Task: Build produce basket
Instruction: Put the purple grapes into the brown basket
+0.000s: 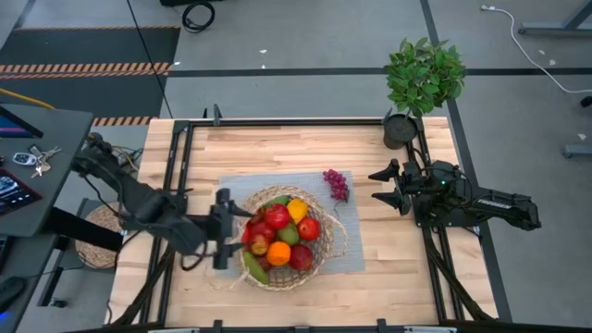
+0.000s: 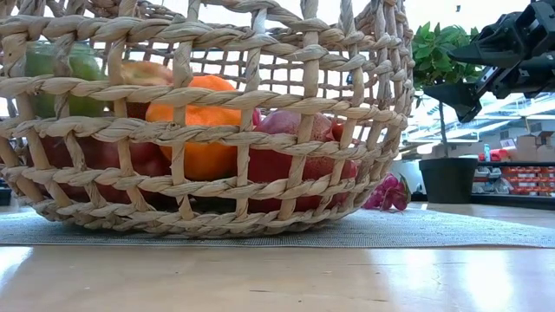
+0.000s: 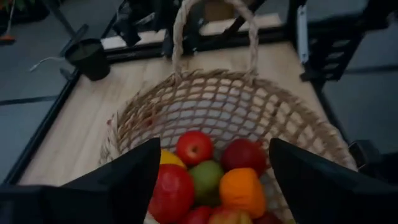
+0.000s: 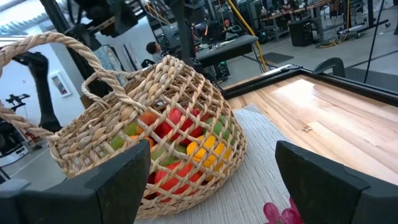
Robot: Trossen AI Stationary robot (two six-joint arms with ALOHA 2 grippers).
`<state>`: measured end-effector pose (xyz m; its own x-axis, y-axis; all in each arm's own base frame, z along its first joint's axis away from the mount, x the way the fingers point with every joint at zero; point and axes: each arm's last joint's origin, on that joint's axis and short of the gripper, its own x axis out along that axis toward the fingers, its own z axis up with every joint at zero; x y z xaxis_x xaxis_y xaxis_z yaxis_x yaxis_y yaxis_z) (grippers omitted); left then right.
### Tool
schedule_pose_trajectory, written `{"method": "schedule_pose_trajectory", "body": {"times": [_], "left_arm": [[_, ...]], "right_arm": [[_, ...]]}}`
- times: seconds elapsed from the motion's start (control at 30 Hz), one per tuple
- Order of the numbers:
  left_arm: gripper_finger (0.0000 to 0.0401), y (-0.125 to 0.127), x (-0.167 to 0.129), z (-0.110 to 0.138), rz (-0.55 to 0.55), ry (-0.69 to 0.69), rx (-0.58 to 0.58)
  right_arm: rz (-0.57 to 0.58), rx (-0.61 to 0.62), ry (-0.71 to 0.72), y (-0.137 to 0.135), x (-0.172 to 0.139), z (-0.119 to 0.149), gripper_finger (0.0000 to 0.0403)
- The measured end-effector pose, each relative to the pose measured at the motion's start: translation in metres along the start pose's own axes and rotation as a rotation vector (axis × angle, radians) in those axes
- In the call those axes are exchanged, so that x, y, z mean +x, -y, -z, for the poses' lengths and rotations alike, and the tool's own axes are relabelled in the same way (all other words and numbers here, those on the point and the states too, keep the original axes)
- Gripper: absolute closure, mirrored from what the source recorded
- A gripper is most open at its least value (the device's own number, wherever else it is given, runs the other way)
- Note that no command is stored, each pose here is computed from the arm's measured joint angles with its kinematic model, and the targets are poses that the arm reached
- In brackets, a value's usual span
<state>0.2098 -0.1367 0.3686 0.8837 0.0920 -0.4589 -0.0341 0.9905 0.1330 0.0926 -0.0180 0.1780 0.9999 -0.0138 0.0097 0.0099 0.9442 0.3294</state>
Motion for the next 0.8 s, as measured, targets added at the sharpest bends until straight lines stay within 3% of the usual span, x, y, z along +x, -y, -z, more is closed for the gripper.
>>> {"method": "schedule_pose_trajectory", "body": {"times": [0.47, 0.8], "left_arm": [[0.0115, -0.042, -0.041, 0.041, 0.097, 0.385, -0.123], [0.0115, -0.059, -0.049, 0.091, 0.144, 0.513, -0.139]], "right_arm": [[0.0, 0.0, 0.0, 0.0, 0.0, 0.0, 0.0055], [0.0, 0.0, 0.0, 0.0, 0.0, 0.0, 0.0055]]}}
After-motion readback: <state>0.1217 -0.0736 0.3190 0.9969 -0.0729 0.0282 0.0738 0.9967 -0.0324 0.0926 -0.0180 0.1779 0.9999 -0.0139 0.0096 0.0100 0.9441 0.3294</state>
